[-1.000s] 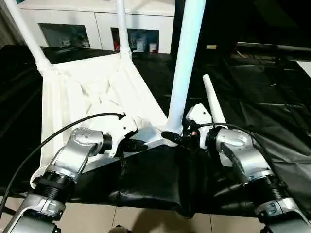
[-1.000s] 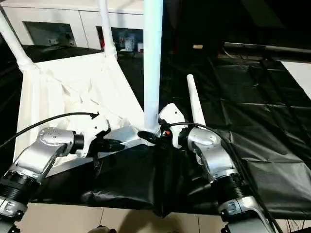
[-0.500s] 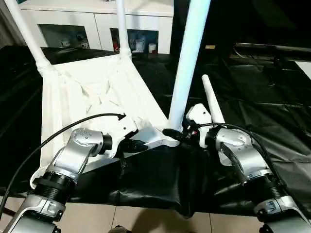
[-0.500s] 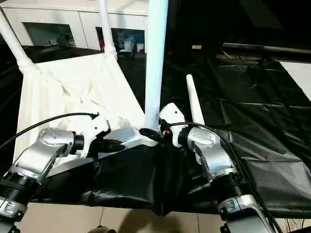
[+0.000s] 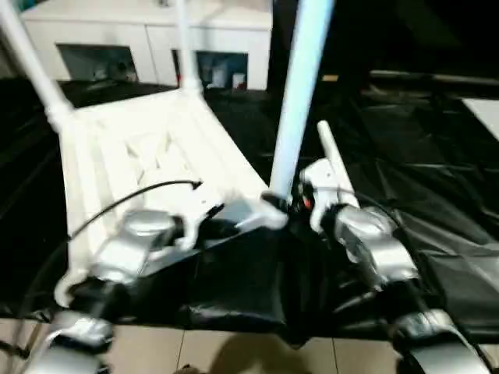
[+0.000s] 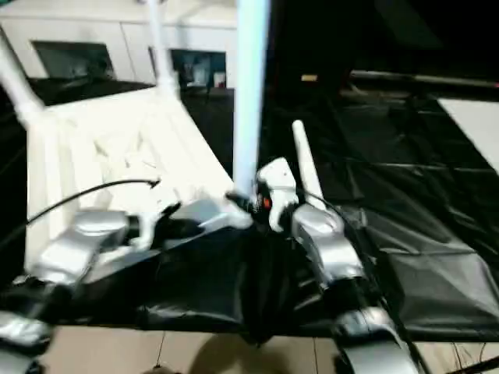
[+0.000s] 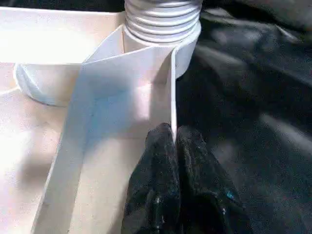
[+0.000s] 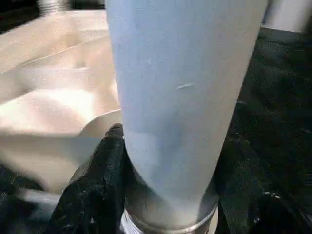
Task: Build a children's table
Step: Rotate leg to tighten
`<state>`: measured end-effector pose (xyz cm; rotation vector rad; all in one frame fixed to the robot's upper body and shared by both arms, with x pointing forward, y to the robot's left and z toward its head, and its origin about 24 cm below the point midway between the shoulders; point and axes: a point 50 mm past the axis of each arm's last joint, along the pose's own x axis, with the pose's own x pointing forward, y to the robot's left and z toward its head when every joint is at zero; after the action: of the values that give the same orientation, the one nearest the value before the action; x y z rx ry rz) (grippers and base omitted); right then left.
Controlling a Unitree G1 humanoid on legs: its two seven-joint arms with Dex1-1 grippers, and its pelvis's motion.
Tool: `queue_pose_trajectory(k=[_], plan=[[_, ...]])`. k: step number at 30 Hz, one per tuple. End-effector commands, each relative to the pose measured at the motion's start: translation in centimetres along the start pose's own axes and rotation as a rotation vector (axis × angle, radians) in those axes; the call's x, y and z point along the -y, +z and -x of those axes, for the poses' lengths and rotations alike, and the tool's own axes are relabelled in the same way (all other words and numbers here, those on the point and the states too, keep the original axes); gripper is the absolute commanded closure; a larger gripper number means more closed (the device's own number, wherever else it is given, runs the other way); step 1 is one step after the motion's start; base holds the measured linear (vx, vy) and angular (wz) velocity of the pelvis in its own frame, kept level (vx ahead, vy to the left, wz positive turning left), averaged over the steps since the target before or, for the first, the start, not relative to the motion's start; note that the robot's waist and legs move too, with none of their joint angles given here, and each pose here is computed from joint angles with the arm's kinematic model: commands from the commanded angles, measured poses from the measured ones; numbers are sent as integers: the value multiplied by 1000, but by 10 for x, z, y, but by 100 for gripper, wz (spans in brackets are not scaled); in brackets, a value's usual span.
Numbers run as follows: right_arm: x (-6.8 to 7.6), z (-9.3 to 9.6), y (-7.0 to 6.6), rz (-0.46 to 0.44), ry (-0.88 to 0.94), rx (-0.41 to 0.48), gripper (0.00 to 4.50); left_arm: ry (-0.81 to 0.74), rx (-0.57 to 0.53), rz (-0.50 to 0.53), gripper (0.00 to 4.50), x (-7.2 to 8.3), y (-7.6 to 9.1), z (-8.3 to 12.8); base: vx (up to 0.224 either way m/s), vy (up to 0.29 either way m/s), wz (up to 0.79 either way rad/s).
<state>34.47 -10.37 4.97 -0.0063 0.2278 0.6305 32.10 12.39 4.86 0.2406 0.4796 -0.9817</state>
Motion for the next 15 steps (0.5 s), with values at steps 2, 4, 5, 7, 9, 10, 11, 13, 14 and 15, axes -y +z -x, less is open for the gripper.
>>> queue_pose_trajectory(k=[2,4,5,7,9,10,11,13,14,15], plan=[[1,2,-50,-75,-180,-242,241,105,83,11,450,-3,33,-14,0,0,0],[-4,-8,-50,-101,-277,-260,241,191,49,51,450,-2,39,-31,0,0,0],[-4,-8,-50,-101,-277,-260,242,191,49,51,450,-2,39,-31,0,0,0],[-11,-17,-48,-122,-327,-267,244,243,31,56,450,3,46,-46,0,0,0],[-13,-20,-46,-123,-343,-266,246,263,29,56,450,4,49,-51,0,0,0],[-13,-20,-46,-123,-343,-266,246,263,29,56,450,4,49,-51,0,0,0],[-14,-21,-45,-131,-357,-267,246,277,27,53,450,4,50,-53,0,0,0],[-15,-24,-42,-155,-376,-260,249,290,21,48,450,4,51,-55,0,0,0],[-15,-25,-42,-166,-383,-257,250,292,18,45,450,5,51,-55,0,0,0],[-15,-26,-41,-178,-382,-251,250,287,16,47,450,5,50,-54,0,0,0]])
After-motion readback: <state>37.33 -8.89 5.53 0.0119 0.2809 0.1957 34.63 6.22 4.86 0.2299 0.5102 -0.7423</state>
